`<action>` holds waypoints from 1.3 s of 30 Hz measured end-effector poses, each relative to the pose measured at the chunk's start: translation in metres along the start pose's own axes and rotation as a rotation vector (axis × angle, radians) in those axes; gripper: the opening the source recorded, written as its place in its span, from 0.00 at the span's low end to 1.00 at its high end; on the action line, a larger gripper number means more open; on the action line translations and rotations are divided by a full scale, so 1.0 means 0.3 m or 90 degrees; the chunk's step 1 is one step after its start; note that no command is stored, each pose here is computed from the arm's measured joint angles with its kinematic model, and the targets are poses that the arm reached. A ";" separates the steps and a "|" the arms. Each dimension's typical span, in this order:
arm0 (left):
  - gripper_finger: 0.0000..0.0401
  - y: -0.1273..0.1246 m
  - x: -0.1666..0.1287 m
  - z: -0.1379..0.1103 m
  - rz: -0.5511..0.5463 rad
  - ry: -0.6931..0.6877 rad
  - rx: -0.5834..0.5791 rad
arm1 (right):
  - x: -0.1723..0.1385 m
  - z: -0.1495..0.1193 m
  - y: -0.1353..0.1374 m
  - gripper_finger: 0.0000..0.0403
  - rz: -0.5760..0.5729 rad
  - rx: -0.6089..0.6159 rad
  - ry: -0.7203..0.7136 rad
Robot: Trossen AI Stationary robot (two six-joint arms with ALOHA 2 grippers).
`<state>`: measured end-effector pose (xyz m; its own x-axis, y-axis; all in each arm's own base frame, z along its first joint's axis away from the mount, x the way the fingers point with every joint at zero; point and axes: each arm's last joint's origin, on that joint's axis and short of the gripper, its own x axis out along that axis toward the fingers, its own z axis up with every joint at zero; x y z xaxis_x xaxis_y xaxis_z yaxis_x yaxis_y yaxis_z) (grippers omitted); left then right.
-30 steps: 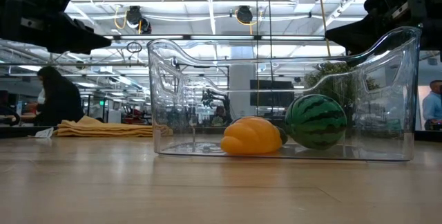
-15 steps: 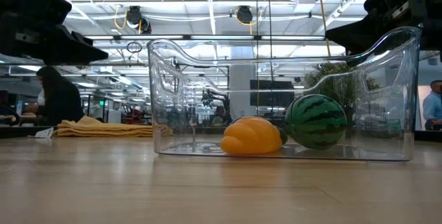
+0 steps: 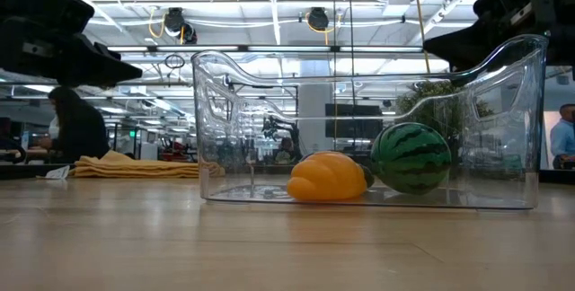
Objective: Pick and placing Produce into tupperware
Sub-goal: Return to Home Position
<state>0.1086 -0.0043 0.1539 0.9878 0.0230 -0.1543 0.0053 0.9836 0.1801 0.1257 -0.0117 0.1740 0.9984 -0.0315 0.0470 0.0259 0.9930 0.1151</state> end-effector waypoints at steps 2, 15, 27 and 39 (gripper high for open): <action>0.00 0.001 0.000 0.000 0.004 0.000 -0.008 | 0.000 -0.002 0.000 0.00 -0.001 0.000 0.005; 0.01 0.001 0.000 -0.001 0.006 0.004 -0.013 | 0.000 -0.002 0.000 0.00 0.000 0.000 0.004; 0.01 0.001 0.000 -0.002 0.007 0.005 -0.030 | -0.001 0.019 0.002 0.00 0.007 0.045 -0.039; 0.01 0.002 0.000 0.004 0.011 -0.007 -0.029 | -0.001 0.017 0.002 0.00 0.006 0.045 -0.033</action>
<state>0.1089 -0.0038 0.1551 0.9894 0.0376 -0.1404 -0.0181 0.9903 0.1375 0.1253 -0.0117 0.1790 0.9945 -0.0303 0.1002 0.0114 0.9829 0.1839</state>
